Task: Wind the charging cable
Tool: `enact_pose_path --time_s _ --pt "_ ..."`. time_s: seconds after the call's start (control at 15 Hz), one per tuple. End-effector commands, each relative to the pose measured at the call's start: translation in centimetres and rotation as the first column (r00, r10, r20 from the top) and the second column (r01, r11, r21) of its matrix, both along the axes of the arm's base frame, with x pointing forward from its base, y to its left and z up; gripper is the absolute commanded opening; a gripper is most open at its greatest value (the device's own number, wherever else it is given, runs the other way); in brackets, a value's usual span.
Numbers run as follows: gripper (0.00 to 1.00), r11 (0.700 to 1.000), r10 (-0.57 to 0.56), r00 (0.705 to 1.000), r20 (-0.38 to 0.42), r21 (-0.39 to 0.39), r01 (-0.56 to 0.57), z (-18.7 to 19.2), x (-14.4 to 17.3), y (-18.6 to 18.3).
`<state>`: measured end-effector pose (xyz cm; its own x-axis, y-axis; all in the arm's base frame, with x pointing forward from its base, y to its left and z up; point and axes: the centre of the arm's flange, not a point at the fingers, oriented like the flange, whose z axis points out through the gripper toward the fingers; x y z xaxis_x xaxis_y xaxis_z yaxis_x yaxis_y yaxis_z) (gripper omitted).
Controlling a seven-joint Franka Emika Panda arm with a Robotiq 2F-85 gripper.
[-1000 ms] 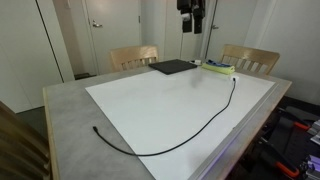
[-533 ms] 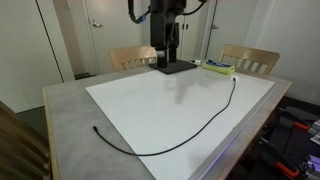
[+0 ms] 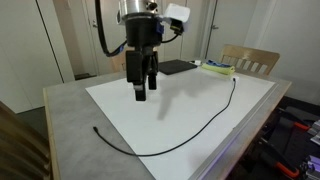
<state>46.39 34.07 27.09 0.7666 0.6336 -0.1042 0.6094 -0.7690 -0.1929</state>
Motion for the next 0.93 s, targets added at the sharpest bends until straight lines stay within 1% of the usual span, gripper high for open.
enact_pose_path --time_s 0.0,0.07,0.13,0.27,0.33,0.6,0.73,0.87 --pt "1.0 0.996 -0.094 0.996 -0.002 -0.007 0.094 -1.6 2.0 2.5" --pt "1.0 0.993 -0.116 0.993 0.001 -0.008 0.116 -1.4 2.5 2.3" --pt "1.0 0.997 -0.079 0.997 -0.007 -0.007 0.079 -1.2 0.9 1.4" --pt "1.0 0.996 -0.085 0.996 -0.01 -0.006 0.085 -1.4 1.1 1.6" --pt "1.0 0.996 -0.086 0.996 0.007 -0.022 0.086 -1.0 1.0 1.8" --pt "1.0 0.98 -0.134 0.987 0.087 -0.135 0.145 -2.3 -0.2 4.4" --pt "1.0 0.971 -0.164 0.979 0.12 -0.153 0.182 -3.2 -0.9 6.0" --pt "1.0 0.962 -0.201 0.968 0.15 -0.155 0.224 -4.2 -1.7 7.3"
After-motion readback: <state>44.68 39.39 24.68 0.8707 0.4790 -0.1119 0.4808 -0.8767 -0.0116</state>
